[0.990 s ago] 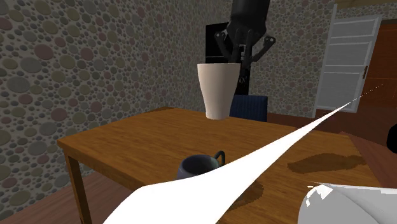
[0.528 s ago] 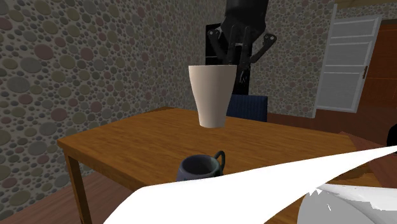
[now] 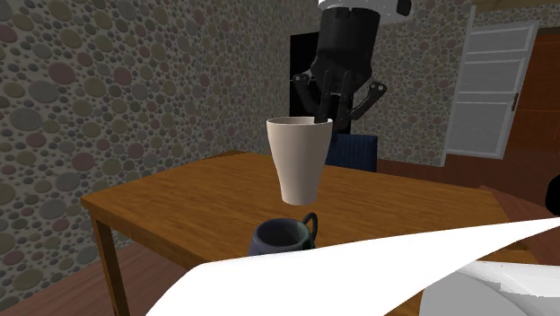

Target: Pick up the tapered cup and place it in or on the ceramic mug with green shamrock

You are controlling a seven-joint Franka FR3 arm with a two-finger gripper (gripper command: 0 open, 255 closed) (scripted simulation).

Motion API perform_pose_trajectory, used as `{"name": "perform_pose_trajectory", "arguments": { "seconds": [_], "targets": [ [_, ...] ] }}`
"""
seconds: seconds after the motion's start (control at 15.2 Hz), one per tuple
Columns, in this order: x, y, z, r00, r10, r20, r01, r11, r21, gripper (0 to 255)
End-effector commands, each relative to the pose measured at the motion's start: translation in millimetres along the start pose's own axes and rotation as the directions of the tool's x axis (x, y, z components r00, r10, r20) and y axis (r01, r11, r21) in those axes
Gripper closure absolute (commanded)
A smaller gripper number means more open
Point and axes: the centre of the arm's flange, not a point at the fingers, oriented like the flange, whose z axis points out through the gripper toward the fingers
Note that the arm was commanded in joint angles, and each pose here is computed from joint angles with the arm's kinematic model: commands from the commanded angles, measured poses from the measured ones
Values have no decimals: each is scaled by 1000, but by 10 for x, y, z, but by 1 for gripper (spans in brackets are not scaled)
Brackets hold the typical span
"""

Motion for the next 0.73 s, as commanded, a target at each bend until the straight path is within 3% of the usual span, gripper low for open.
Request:
{"name": "perform_pose_trajectory", "arguments": {
  "seconds": [0.0,0.66],
  "targets": [
    [5,7,102,1000,0,-1,0,1000,0,255],
    [-5,68,607,1000,0,-1,0,1000,0,255]
  ]
}}
